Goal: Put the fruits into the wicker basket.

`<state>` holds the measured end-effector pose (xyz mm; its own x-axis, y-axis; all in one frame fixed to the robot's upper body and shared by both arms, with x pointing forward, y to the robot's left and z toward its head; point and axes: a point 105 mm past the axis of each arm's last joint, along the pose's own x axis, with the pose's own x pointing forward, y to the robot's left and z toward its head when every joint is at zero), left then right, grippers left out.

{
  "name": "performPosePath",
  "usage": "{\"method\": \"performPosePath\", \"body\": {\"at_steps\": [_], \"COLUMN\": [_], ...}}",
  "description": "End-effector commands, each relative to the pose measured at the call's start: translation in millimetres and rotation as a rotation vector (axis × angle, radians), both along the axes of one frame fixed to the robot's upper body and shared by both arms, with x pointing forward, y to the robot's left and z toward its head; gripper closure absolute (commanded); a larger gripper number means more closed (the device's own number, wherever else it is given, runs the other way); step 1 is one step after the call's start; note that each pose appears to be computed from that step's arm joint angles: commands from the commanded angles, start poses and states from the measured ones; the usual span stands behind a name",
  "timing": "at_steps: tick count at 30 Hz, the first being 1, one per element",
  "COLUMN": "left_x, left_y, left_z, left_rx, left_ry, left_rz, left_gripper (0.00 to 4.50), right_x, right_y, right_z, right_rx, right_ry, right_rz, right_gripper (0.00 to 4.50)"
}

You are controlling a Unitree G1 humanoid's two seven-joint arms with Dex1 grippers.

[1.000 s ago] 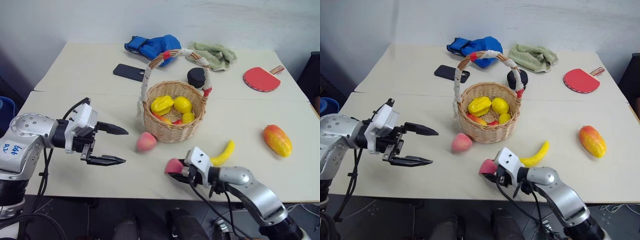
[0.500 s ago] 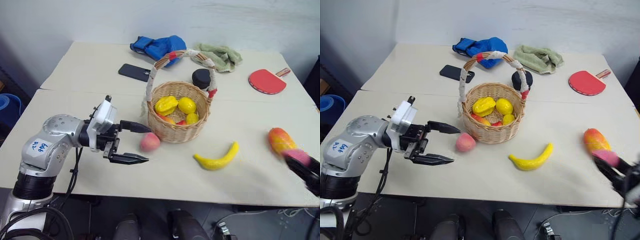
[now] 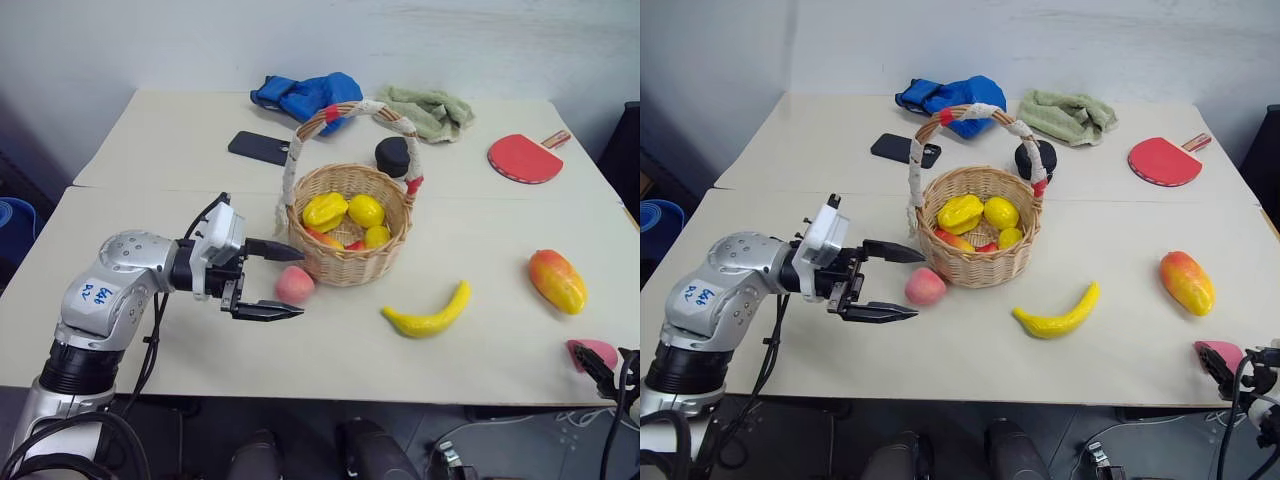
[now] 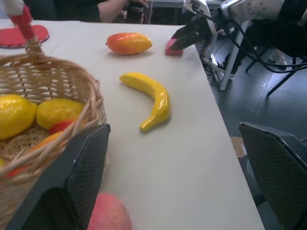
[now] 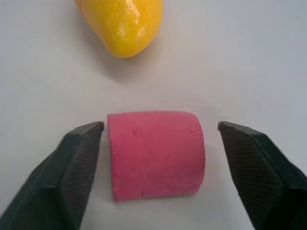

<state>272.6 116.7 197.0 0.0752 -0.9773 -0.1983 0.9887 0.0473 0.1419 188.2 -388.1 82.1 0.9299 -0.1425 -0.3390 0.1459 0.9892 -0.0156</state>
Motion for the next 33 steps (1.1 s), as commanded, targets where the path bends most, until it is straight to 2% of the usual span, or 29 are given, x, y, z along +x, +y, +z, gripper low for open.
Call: {"method": "performPosePath", "body": {"at_steps": [1,3,5,6,11,13,19,25,33], "left_x": [6,7,7,7,9,11,32,43,44], "left_y": [17,28,37,39,27,19,2,-16,-15], "left_z": [4,-1,-7,-9,-38,-48,-65,-73,-72], "left_rx": [-0.004,0.003,0.013,0.017,0.054,0.067,0.053,0.021,0.009], "left_ry": [-0.031,-0.023,-0.019,-0.019,-0.018,-0.022,-0.032,-0.031,-0.056], "left_rz": [0.105,0.181,0.243,0.261,0.302,0.300,0.339,0.347,0.344], "left_gripper": [0.00,0.00,0.00,0.00,0.00,0.00,0.00,0.00,1.89], "right_x": [-2,0,1,0,-12,-15,-10,-4,2], "right_y": [-2,15,38,46,143,168,210,224,225], "right_z": [52,91,117,122,142,144,158,167,160], "right_rx": [-0.116,-0.157,-0.181,-0.182,-0.080,-0.067,-0.086,-0.077,-0.081], "right_ry": [-0.093,-0.150,-0.163,-0.157,-0.094,-0.073,-0.122,-0.177,-0.177], "right_rz": [0.045,0.168,0.316,0.369,0.907,1.037,1.229,1.277,1.250], "right_gripper": [0.04,0.04,0.04,0.04,0.04,0.04,0.04,0.04,0.00]}}
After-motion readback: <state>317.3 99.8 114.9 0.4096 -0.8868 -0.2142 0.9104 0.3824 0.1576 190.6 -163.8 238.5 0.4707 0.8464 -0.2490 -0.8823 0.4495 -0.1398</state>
